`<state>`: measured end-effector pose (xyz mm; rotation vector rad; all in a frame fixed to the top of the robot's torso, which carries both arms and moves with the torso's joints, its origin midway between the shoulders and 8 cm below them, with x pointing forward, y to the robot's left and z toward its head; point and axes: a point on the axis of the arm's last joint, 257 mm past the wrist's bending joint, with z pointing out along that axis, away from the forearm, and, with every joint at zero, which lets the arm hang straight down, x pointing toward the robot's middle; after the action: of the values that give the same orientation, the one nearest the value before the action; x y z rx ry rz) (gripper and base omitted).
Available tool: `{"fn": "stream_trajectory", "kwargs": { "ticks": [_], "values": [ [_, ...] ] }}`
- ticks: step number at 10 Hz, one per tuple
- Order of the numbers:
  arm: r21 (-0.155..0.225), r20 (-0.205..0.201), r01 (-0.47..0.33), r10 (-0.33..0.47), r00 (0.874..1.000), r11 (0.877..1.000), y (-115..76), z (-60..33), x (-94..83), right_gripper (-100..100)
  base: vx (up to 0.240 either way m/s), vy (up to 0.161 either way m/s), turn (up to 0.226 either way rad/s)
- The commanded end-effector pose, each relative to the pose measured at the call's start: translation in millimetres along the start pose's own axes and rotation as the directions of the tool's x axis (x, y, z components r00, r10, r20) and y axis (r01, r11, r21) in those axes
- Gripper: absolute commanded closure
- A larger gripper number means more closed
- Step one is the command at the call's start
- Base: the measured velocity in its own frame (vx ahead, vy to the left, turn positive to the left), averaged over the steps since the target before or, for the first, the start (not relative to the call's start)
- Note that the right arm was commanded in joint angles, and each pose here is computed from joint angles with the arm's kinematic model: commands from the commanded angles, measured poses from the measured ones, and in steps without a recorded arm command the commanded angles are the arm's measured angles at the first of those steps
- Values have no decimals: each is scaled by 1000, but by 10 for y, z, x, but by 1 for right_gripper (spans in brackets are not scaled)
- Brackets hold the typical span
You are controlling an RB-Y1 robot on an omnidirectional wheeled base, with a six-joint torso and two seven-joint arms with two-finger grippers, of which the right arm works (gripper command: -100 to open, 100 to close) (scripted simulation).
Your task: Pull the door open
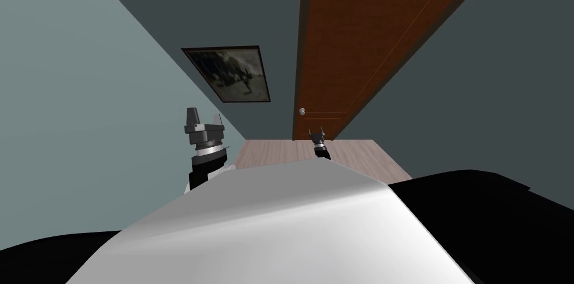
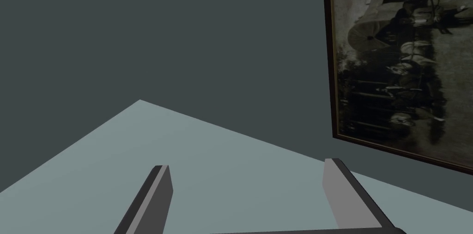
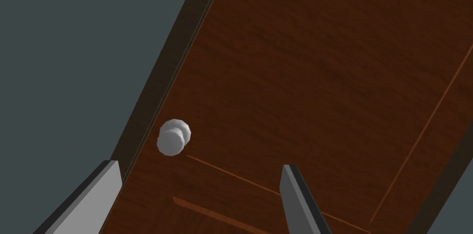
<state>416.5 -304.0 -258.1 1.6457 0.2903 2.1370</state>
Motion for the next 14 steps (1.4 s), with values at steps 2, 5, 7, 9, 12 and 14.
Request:
{"fn": "stream_trajectory", "kwargs": {
  "ticks": [2,5,7,9,12,14],
  "values": [
    [7,30,-53,53,998,999,-16,-39,-160,-100,103,11,19],
    [11,65,-108,107,992,994,-35,-96,-332,-100,101,16,16],
    [11,87,-143,141,986,990,-43,-136,-441,-100,101,16,16],
    [9,109,-174,172,979,985,-47,-174,-543,-100,90,12,16],
    [2,140,-220,218,966,975,-48,-236,-693,-100,96,15,15],
    [-3,159,-246,244,957,969,-45,-274,-781,-100,99,9,14]
  ]
}}
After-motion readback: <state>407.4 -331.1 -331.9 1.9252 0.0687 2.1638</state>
